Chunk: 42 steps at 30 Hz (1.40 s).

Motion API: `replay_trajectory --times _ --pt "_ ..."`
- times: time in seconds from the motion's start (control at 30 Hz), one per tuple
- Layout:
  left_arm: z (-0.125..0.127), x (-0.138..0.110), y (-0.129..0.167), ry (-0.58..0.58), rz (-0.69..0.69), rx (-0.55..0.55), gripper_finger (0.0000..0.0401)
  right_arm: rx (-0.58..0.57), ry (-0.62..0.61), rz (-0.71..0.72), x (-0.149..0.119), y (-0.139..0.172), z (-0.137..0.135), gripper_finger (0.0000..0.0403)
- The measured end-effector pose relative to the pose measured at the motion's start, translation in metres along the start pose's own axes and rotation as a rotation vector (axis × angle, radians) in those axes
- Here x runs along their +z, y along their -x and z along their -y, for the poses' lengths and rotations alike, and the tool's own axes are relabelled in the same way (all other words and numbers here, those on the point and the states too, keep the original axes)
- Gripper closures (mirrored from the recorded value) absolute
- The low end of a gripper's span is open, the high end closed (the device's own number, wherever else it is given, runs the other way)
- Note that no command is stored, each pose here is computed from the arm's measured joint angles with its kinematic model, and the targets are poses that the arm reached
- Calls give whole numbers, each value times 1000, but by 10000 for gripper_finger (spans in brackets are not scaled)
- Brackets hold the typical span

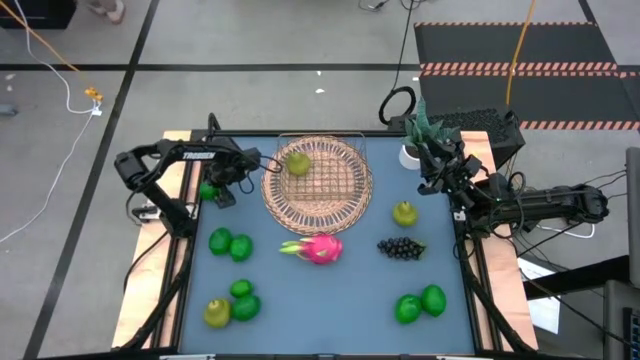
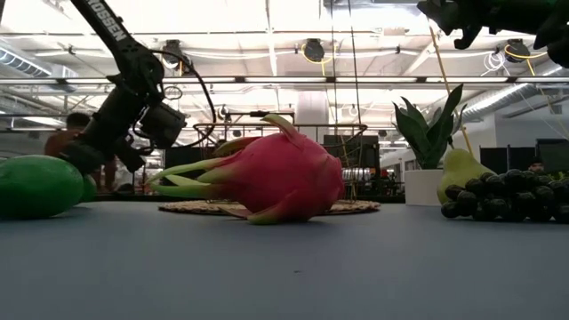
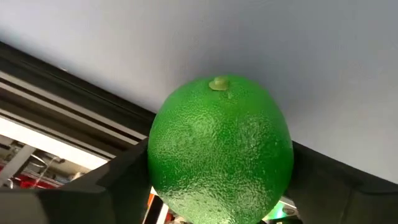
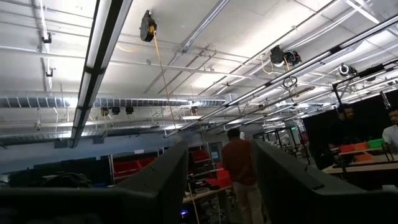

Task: Build produce basket
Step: Put the green lime into the gold wire basket

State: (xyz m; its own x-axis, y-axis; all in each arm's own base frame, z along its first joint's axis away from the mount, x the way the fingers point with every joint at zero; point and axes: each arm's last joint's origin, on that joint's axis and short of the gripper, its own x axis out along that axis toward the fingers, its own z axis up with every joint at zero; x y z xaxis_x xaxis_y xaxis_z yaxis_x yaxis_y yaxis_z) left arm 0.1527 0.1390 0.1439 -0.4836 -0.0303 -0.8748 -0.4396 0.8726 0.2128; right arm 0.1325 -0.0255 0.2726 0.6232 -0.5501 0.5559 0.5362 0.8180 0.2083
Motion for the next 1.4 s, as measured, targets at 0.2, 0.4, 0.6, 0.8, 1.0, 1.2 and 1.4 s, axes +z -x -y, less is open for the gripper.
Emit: replay_trajectory --times 0.2,0.4,0.6,0.8,1.0,1.2,1.4 --pt "-5 0 23 191 117 3 115 -1 -2 3 0 0 0 232" --pt "-6 -13 72 224 351 21 113 -1 -2 3 0 0 0 232" --pt "-11 -35 143 260 663 24 109 -2 -2 2 0 0 0 232" --pt "-5 -27 196 246 1049 -123 107 -2 -11 3 0 0 0 232" --pt "16 10 208 102 1271 -192 106 -2 -19 1 0 0 0 232" --pt "26 67 196 102 1312 -181 105 -2 -15 0 0 0 0 232" --pt "32 106 168 78 1216 -163 105 -3 0 0 0 0 0 232"
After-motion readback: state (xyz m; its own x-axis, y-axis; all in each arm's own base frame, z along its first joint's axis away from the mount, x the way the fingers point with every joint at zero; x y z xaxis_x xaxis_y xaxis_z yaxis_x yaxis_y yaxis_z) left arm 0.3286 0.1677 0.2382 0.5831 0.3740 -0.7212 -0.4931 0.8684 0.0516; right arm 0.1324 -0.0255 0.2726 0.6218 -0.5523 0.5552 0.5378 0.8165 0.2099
